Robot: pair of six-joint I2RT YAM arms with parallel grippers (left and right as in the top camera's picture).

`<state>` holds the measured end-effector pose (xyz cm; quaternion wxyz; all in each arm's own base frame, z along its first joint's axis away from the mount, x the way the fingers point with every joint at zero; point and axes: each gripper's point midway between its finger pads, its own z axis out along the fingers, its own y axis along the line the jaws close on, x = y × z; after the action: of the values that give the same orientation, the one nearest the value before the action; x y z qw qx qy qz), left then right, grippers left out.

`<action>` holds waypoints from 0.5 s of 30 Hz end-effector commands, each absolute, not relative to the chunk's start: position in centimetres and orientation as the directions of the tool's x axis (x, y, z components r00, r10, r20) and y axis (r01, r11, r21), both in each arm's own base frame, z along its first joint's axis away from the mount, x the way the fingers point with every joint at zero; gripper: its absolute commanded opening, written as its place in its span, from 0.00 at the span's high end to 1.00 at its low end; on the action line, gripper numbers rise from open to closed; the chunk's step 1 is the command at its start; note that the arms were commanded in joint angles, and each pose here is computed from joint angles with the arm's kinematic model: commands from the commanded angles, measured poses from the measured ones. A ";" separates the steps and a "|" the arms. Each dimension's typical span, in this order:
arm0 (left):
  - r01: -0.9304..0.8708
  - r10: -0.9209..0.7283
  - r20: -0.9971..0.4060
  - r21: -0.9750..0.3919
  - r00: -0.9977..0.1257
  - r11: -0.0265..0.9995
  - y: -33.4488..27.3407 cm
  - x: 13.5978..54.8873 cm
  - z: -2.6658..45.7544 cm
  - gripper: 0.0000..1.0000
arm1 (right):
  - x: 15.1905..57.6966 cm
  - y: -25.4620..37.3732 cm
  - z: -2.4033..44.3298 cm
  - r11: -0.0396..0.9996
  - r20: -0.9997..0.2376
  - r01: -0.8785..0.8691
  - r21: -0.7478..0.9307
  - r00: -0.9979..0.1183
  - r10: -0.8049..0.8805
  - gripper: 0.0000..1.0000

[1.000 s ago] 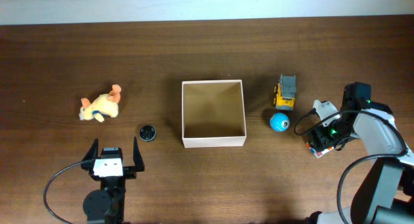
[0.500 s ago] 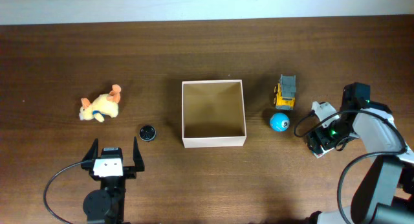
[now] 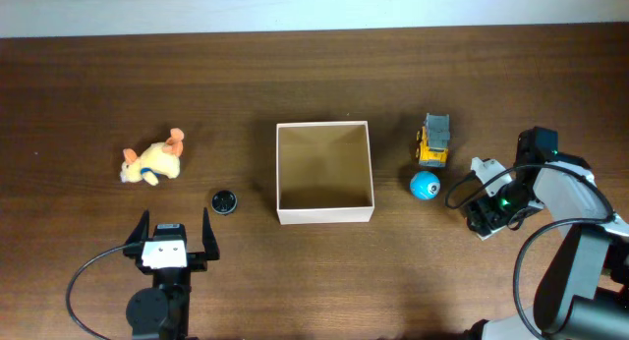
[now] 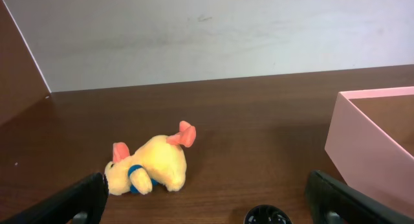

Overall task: Pack container
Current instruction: 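Lower the right gripper over the Rubik's cube and close on it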

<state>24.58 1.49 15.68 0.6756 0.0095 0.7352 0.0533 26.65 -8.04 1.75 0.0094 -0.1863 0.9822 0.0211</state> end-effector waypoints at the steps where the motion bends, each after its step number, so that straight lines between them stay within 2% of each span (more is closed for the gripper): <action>1: -0.057 0.105 -0.991 0.110 -0.088 0.992 1.5 24.5 15.6 0.01 | 26.2 -8.2 1.3 0.931 -0.009 -0.361 0.047 -0.932 -0.361 0.23; 4: -0.057 0.105 -0.991 0.110 -0.088 0.992 1.5 24.5 15.6 0.01 | 26.2 -8.2 1.3 0.931 -0.009 -0.361 0.047 -0.933 -0.361 0.33; 7: -0.057 0.105 -0.991 0.110 -0.088 0.992 1.5 24.5 15.6 0.01 | 26.2 -8.1 1.3 0.931 -0.012 -0.361 0.049 -0.933 -0.361 0.38; 12: -0.057 0.105 -0.991 0.110 -0.088 0.992 1.5 24.5 15.6 0.01 | 26.5 -7.6 1.4 0.930 -0.036 -0.361 0.074 -0.933 -0.359 0.44; 15: -0.057 0.105 -0.991 0.110 -0.088 0.992 1.5 24.5 15.6 0.01 | 26.9 -6.9 1.5 0.933 -0.070 -0.345 0.106 -0.938 -0.339 0.44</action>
<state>24.58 1.49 15.68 0.6756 0.0095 0.7352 0.0533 26.82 -7.74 1.77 0.0154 -0.1850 0.9822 0.0291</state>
